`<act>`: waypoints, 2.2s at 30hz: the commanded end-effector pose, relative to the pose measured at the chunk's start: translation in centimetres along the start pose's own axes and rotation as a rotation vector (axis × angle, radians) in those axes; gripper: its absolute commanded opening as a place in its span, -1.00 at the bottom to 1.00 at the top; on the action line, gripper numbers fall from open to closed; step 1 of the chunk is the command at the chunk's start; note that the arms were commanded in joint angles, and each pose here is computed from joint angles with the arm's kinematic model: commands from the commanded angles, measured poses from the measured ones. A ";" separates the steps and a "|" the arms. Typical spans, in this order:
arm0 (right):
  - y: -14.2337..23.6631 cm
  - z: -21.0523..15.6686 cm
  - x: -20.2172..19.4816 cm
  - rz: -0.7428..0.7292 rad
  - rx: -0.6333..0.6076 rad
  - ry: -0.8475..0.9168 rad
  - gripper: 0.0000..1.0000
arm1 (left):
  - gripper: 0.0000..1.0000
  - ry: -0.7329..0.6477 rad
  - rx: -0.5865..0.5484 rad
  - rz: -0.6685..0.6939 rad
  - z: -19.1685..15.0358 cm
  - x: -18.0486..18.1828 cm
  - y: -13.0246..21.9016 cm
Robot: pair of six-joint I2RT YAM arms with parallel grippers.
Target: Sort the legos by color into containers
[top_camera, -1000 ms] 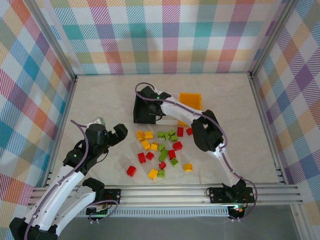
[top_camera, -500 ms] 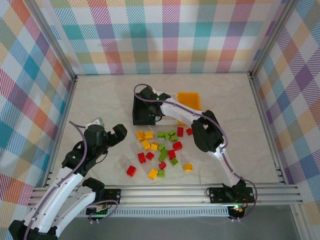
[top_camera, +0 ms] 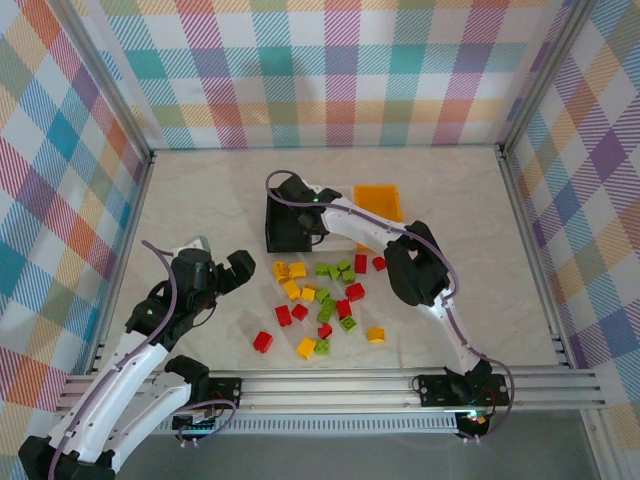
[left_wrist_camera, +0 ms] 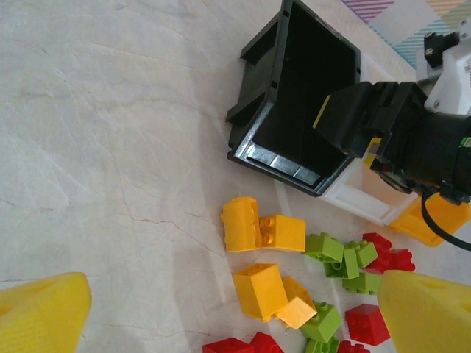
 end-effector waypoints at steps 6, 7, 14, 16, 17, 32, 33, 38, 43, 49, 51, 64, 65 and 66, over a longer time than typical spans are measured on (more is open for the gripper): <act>9.9 1.5 -0.2 0.125 -0.222 0.017 0.40 | 1.00 -0.046 0.137 0.057 -2.0 1.2 -0.2; 10.7 1.0 -0.5 0.127 -0.230 0.027 0.40 | 1.00 -0.047 0.170 0.077 -2.6 1.8 -0.3; 12.2 -5.9 -3.8 0.143 -0.169 0.041 0.44 | 0.91 -0.171 0.331 0.250 -7.8 5.7 -0.9; 12.2 -7.9 -4.7 0.147 -0.148 0.030 0.44 | 0.88 -0.207 0.357 0.291 -9.2 6.4 -1.0; 12.4 -8.6 -5.2 0.143 -0.144 0.022 0.45 | 0.87 -0.229 0.364 0.305 -9.8 6.6 -1.0; 14.3 -13.7 -9.4 0.076 -0.169 -0.077 0.48 | 0.61 -0.575 0.339 0.462 -14.6 6.0 -3.7; 14.6 -13.7 -9.6 0.073 -0.179 -0.080 0.49 | 0.55 -0.587 0.340 0.471 -14.8 6.0 -3.9; 15.2 -14.1 -10.4 0.048 -0.195 -0.089 0.50 | 0.28 -0.604 0.350 0.472 -15.4 5.7 -4.6; 15.5 -14.5 -11.0 0.025 -0.208 -0.106 0.50 | -0.10 -0.601 0.363 0.468 -15.8 5.6 -4.7; 16.2 -15.2 -11.9 0.002 -0.223 -0.133 0.51 | -0.27 -0.581 0.309 0.387 -14.8 2.8 -4.0; 16.3 -15.5 -12.2 -0.004 -0.227 -0.142 0.51 | -0.29 -0.576 0.246 0.337 -13.2 0.3 -3.7; 16.2 -17.1 -13.3 -0.046 -0.200 -0.158 0.52 | -0.34 -0.460 0.073 0.290 -2.5 -12.1 -13.9; 16.2 -17.3 -13.4 -0.049 -0.199 -0.160 0.52 | -0.35 -0.458 0.068 0.309 -2.1 -12.2 -15.0; 16.2 -17.4 -13.5 -0.047 -0.200 -0.162 0.52 | -0.36 -0.453 0.067 0.327 -1.7 -12.3 -16.1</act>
Point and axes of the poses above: each hand's point on the last joint's axis, 136 mm out from that joint toward the fingers, its own y axis back along the fingers, its own x axis along the line the jaws close on, z = x × y, the point moved 7 cm from there along y, back along the fingers, and after that the axes turned 14 degrees about y, right-handed, at the moved point
